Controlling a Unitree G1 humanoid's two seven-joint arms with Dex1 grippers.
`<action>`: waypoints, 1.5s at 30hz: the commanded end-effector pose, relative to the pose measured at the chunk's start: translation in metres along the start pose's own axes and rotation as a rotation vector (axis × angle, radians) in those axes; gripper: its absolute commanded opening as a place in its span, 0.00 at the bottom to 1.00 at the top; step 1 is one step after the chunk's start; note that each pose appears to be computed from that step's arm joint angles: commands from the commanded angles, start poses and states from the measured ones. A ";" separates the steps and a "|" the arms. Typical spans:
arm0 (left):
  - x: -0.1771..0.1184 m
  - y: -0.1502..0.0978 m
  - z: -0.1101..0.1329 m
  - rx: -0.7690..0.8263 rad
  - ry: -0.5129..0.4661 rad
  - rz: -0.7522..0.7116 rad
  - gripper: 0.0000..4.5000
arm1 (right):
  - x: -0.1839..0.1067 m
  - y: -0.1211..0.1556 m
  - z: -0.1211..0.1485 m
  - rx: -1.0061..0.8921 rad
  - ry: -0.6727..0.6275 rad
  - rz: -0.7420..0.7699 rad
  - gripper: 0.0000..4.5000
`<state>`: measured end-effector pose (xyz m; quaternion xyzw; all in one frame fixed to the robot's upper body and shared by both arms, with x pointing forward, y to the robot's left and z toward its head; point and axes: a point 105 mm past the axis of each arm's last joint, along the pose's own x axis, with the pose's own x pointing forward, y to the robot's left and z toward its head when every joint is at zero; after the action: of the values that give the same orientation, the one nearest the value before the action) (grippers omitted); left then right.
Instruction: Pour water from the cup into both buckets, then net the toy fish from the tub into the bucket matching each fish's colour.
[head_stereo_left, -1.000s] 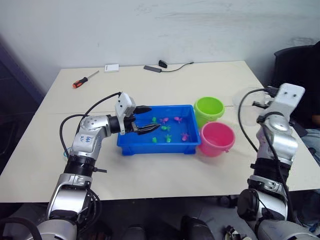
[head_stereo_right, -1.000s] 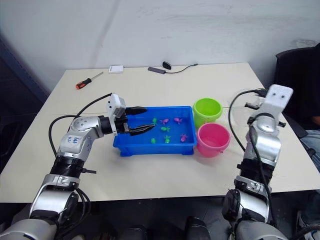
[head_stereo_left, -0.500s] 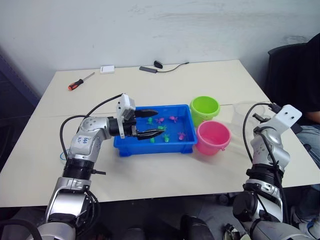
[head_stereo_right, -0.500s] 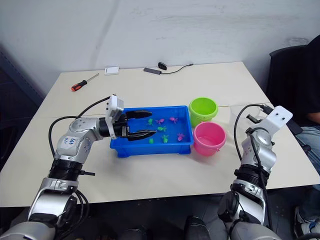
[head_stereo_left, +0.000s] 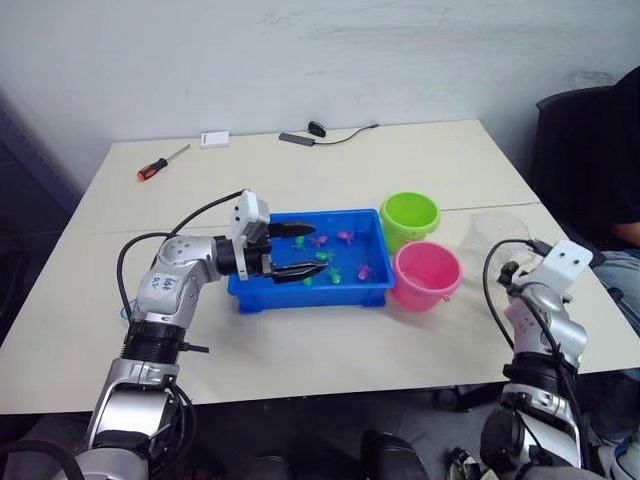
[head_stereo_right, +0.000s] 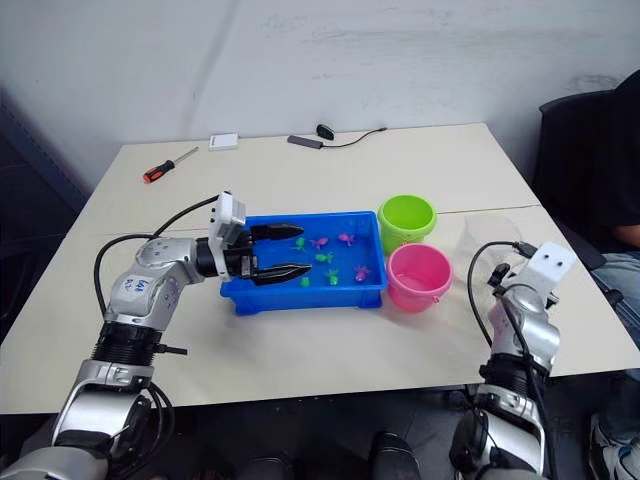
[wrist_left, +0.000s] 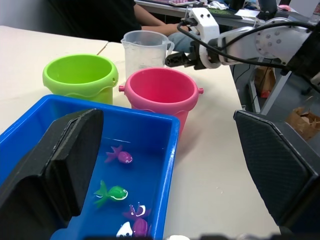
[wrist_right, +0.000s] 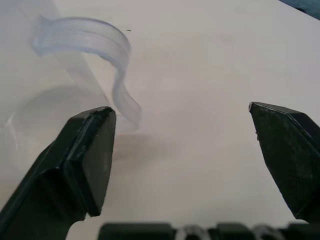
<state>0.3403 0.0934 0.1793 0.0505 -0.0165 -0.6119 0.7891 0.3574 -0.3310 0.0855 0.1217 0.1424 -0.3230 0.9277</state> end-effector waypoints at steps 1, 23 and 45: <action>0.004 -0.002 0.006 0.026 -0.014 -0.015 1.00 | -0.019 -0.007 0.015 -0.066 -0.014 0.023 0.97; -0.084 0.051 -0.014 -0.129 0.092 0.553 1.00 | -0.178 0.077 0.051 -0.588 -0.306 1.247 0.97; -0.210 0.077 -0.094 -0.260 0.347 1.002 1.00 | -0.234 0.116 -0.002 -0.736 -0.293 1.769 0.97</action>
<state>0.3672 0.3138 0.0868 0.0174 0.1871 -0.1468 0.9712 0.2598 -0.1114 0.1682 -0.1345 -0.0007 0.5429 0.8290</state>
